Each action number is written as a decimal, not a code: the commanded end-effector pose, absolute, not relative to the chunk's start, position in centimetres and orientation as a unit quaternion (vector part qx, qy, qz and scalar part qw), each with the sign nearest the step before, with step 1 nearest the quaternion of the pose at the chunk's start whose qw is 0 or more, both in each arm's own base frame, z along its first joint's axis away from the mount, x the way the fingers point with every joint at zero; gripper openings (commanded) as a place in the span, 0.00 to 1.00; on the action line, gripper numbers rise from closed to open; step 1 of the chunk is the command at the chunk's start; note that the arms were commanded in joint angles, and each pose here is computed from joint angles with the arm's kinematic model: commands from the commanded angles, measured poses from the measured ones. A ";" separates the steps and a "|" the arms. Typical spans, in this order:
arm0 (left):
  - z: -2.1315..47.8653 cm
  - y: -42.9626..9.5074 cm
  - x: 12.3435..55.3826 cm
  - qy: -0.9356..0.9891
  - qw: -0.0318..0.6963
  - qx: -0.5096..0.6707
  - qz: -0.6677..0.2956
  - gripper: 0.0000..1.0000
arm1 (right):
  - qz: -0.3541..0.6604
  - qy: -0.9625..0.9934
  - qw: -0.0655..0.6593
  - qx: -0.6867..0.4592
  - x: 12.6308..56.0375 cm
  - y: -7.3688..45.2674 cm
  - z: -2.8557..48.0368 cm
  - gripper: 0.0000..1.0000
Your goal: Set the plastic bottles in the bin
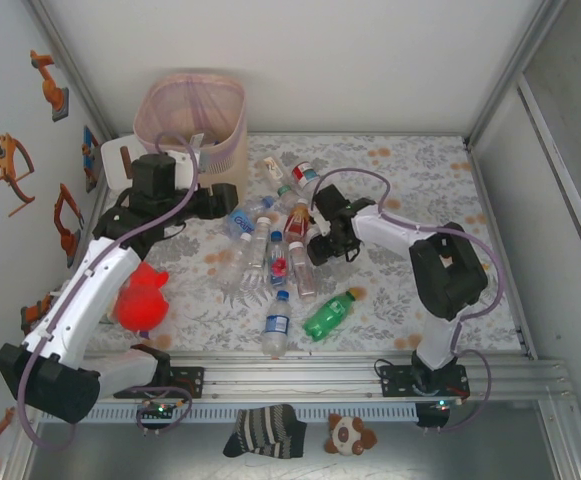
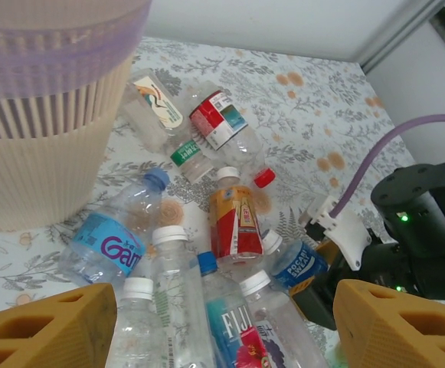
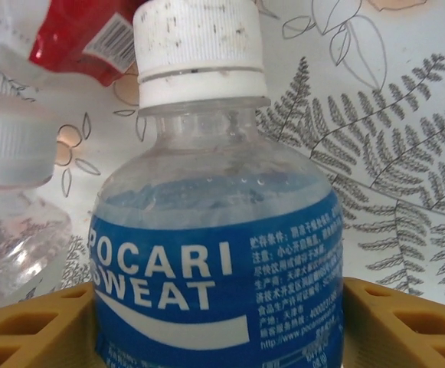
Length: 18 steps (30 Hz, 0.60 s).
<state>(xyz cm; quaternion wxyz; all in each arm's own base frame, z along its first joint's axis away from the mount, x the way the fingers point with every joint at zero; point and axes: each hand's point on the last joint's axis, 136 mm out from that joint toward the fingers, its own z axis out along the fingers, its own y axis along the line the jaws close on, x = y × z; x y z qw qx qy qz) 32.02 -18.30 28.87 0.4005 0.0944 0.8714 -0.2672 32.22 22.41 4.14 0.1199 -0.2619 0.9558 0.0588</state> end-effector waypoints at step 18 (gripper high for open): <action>29.8 -21.8 35.8 0.849 0.401 0.139 -0.314 0.75 | 0.017 0.960 0.130 -0.248 35.3 21.5 4.8 0.65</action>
